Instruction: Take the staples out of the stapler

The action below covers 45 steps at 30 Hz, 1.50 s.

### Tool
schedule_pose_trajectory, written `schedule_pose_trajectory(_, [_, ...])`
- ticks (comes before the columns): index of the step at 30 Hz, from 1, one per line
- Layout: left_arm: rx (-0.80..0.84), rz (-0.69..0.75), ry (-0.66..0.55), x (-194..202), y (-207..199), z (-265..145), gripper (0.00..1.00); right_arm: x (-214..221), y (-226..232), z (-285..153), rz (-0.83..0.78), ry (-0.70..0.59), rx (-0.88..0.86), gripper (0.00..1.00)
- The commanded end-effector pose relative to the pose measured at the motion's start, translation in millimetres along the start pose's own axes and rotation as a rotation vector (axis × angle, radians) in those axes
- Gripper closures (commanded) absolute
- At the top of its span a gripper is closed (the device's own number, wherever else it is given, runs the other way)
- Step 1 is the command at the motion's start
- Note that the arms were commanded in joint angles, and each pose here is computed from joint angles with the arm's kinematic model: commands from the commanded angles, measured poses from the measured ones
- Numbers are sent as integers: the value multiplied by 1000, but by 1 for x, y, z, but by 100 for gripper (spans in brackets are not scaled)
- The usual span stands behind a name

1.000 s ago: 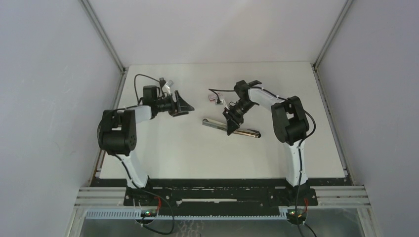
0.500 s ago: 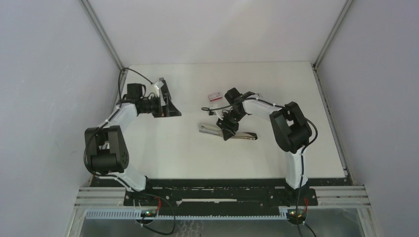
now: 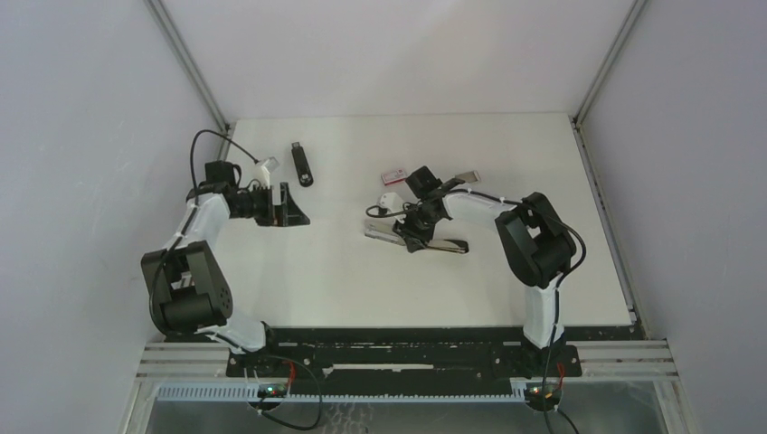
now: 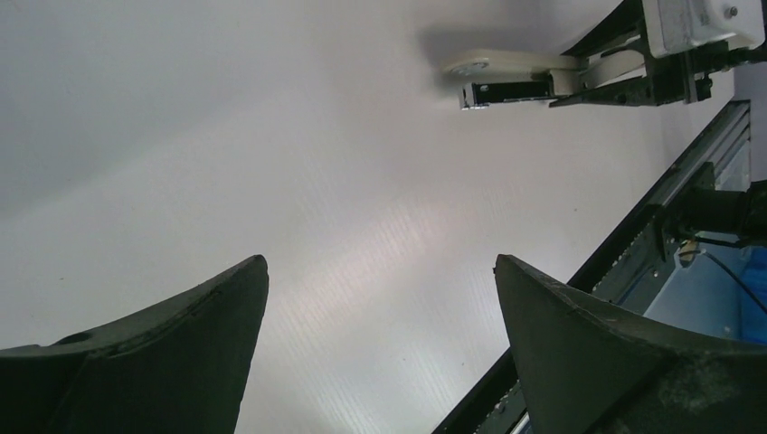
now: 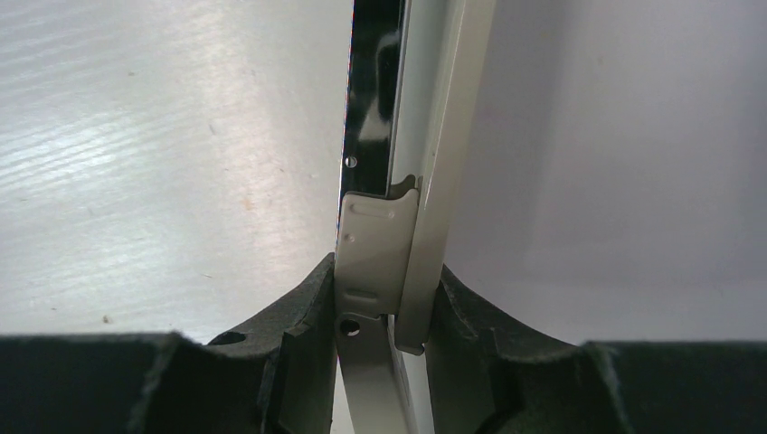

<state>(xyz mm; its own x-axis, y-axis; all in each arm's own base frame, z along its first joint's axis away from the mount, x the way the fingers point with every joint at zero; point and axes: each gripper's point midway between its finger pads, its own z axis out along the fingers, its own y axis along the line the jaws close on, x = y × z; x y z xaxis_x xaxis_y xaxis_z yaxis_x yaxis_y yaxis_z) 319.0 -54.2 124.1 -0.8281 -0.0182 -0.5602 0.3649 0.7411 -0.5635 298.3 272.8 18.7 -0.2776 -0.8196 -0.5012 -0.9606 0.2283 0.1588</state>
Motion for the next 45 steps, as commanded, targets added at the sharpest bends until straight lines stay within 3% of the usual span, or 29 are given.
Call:
schedule_pose_trajectory(1, [-26, 100, -44, -10, -1, -14, 0, -32, -15, -21, -77, -77, 144, 99])
schedule_pose_trajectory(14, [-41, 117, -58, -1, 1, -15, 0, -40, -3, -10, -246, -23, 282, 99])
schedule_pose_trajectory(45, [-9, 107, -55, 4, 2, -9, 0, -27, -1, 0, -372, 13, 430, 100])
